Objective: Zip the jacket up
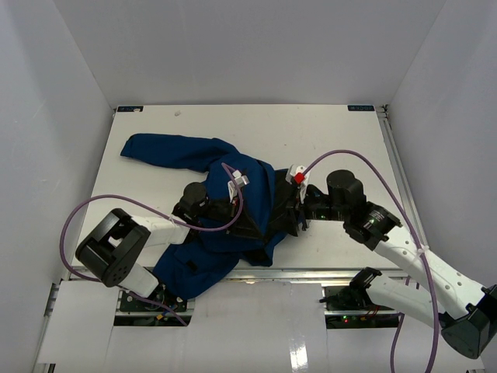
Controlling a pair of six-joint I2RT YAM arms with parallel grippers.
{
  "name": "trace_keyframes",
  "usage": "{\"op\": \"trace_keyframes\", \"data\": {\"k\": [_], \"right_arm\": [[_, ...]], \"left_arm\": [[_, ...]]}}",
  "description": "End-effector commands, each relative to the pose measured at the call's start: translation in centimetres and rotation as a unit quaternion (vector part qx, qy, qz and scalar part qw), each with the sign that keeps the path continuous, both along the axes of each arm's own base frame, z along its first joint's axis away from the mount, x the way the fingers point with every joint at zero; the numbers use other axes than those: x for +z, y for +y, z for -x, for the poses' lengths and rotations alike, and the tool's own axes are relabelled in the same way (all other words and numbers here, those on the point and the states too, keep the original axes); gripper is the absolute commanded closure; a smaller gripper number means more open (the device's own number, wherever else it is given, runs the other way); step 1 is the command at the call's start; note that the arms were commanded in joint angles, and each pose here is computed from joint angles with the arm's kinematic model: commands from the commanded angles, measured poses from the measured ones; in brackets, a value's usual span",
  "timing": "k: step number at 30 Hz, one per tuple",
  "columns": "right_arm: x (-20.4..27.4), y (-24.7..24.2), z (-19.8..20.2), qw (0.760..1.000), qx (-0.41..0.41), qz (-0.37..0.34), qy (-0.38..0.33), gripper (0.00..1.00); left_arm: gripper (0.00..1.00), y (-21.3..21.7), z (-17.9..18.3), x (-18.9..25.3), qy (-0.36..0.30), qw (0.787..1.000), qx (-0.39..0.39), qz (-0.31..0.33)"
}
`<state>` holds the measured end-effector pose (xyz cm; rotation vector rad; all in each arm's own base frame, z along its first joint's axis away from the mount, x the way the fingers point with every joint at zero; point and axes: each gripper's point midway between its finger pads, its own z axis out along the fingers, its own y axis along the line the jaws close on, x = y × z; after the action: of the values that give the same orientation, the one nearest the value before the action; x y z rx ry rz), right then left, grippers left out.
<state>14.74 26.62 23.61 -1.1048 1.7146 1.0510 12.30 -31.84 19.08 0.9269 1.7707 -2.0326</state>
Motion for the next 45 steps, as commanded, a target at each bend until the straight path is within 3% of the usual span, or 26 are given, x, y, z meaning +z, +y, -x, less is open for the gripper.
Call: {"op": "trace_keyframes", "data": {"k": [1,15,26,45], "right_arm": [[1.2,0.8,2.9,0.993,0.115,-0.034,-0.007,0.42],[-3.2,0.8,2.2,0.995,0.093,-0.013,0.022,0.45],[-4.0,0.9,1.8,0.996,0.087,-0.008,0.025,0.41],[-4.0,0.7,2.3,0.995,0.086,-0.012,0.038,0.65]], "left_arm": [[1.0,0.2,0.5,1.3,-0.037,0.999,-0.012,0.02],[1.0,0.4,0.9,1.6,-0.037,0.999,-0.016,0.027],[1.0,0.4,1.0,1.7,-0.038,0.999,-0.017,0.028],[1.0,0.4,1.0,1.8,-0.035,0.999,-0.016,0.028]]}}
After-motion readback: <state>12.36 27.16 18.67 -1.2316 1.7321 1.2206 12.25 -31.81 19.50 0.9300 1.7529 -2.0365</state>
